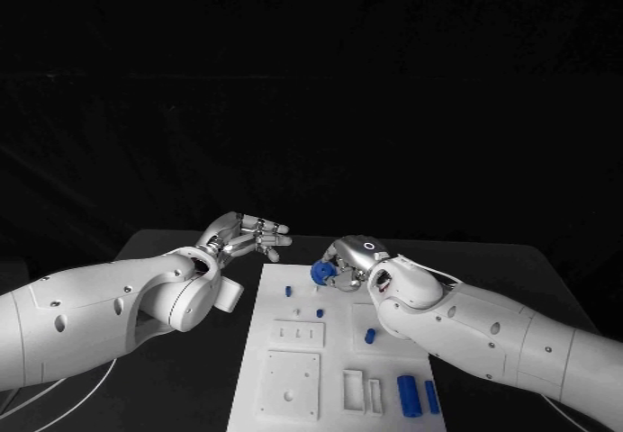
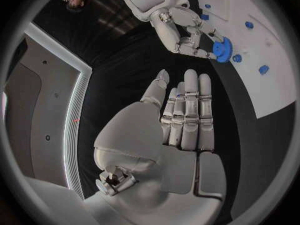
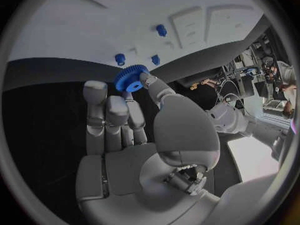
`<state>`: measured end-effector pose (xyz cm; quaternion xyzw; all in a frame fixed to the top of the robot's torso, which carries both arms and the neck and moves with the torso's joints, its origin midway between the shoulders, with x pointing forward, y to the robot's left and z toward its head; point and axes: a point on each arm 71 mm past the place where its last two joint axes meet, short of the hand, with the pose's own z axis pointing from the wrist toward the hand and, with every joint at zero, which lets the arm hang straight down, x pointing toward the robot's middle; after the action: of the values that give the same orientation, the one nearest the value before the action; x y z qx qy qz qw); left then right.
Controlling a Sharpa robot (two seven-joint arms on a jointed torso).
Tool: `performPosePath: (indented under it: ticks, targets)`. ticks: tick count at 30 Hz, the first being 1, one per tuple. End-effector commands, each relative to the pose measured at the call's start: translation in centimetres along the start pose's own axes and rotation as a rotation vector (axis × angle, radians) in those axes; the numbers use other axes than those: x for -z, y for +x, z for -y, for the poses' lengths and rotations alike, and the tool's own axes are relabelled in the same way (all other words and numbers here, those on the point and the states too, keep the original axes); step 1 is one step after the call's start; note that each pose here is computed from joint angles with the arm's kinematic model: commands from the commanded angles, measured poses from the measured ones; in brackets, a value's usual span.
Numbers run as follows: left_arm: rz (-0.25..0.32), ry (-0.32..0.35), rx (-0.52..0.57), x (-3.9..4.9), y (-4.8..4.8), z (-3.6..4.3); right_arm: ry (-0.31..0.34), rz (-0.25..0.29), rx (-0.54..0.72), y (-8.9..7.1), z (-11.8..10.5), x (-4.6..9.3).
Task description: Assemble the parts on the task board
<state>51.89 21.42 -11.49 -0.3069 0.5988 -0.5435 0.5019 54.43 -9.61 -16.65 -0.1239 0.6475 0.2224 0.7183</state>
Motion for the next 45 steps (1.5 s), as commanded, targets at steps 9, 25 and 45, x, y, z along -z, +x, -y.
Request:
performPosePath:
  ticks: [9, 25, 45]
  targets:
    - [-0.011, 0.021, -0.004, -0.11, 0.53, 0.36, -0.009, -0.019, 0.050, 1.8, -1.2, -0.3]
    - [-0.016, 0.021, -0.004, -0.20, 0.67, 0.37, 0.008, -0.066, 0.071, 3.4, -1.2, -0.4]
    - [-0.011, 0.018, -0.006, -0.20, 0.43, 0.28, 0.048, -0.055, 0.080, 3.4, -0.3, -0.3]
